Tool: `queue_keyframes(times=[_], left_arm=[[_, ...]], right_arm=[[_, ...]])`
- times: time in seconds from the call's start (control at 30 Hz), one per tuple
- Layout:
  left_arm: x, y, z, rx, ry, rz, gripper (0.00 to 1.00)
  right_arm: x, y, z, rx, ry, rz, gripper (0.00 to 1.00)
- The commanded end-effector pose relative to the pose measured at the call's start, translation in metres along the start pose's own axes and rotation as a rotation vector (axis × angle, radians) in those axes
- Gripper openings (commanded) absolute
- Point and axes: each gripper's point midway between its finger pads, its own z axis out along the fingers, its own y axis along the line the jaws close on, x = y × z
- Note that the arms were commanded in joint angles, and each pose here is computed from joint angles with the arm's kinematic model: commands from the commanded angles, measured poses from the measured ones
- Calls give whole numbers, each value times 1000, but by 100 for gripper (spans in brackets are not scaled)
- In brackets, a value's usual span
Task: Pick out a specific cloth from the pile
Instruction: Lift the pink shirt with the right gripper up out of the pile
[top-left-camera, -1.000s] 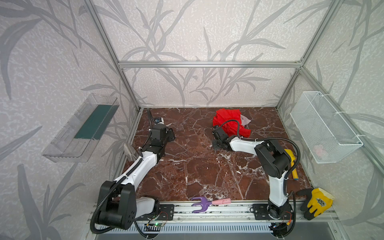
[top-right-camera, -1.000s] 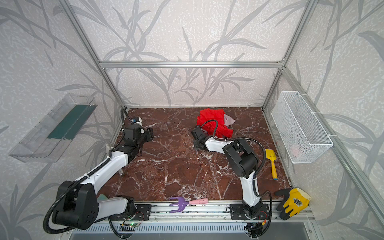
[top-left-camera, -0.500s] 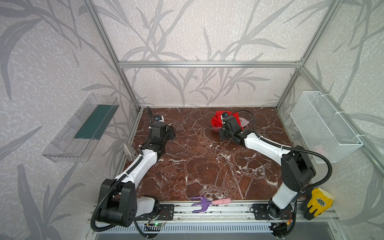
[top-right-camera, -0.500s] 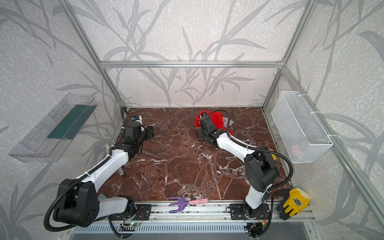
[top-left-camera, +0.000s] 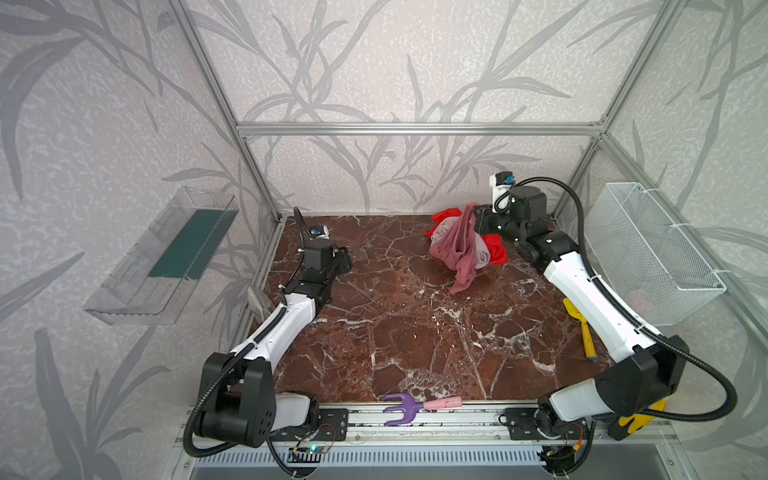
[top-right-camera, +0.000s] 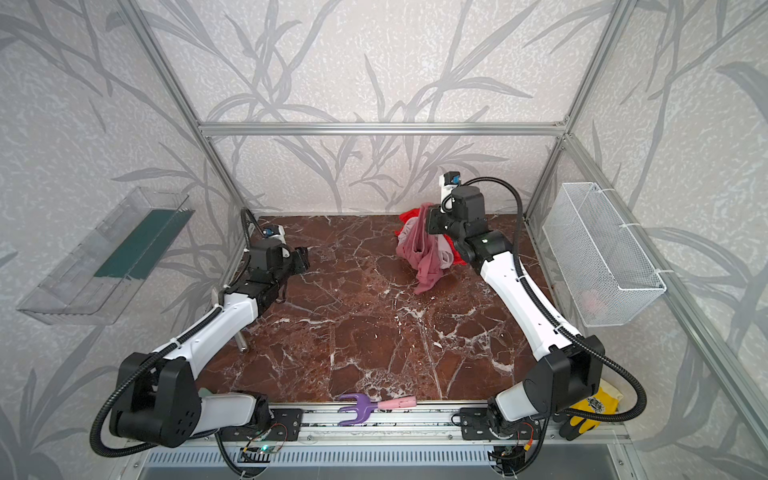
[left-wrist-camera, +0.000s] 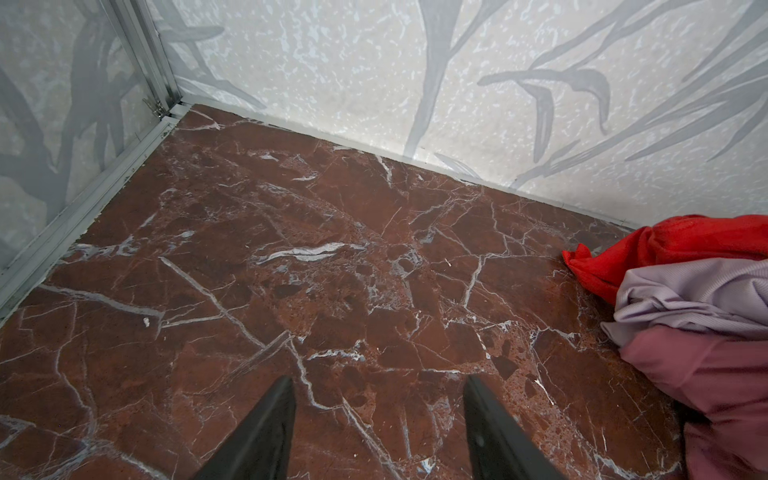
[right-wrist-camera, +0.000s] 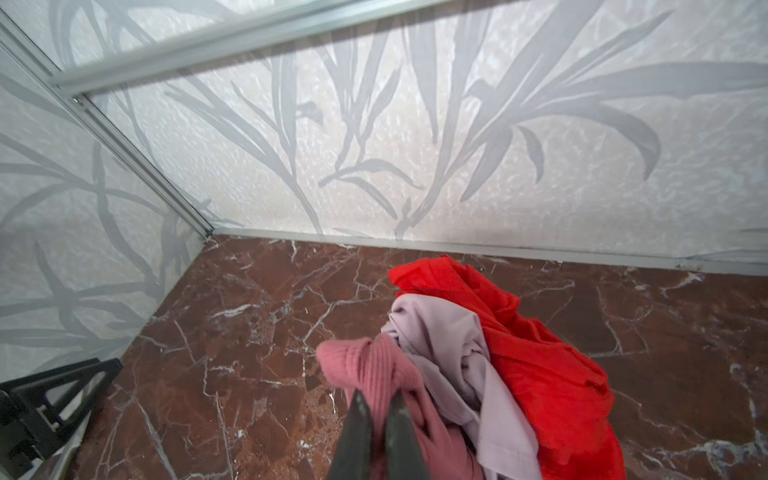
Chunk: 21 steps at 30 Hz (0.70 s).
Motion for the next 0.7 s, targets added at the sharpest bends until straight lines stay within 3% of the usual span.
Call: queue_keyframes(times=[0.0, 0.67], left_arm=[[-13, -10, -4, 31, -13, -19, 62], [-27, -18, -17, 69, -38, -36, 62]], right_arm=[[-38, 19, -27, -117, -79, 23, 0], [-142, 70, -127, -298, -331, -63, 0]])
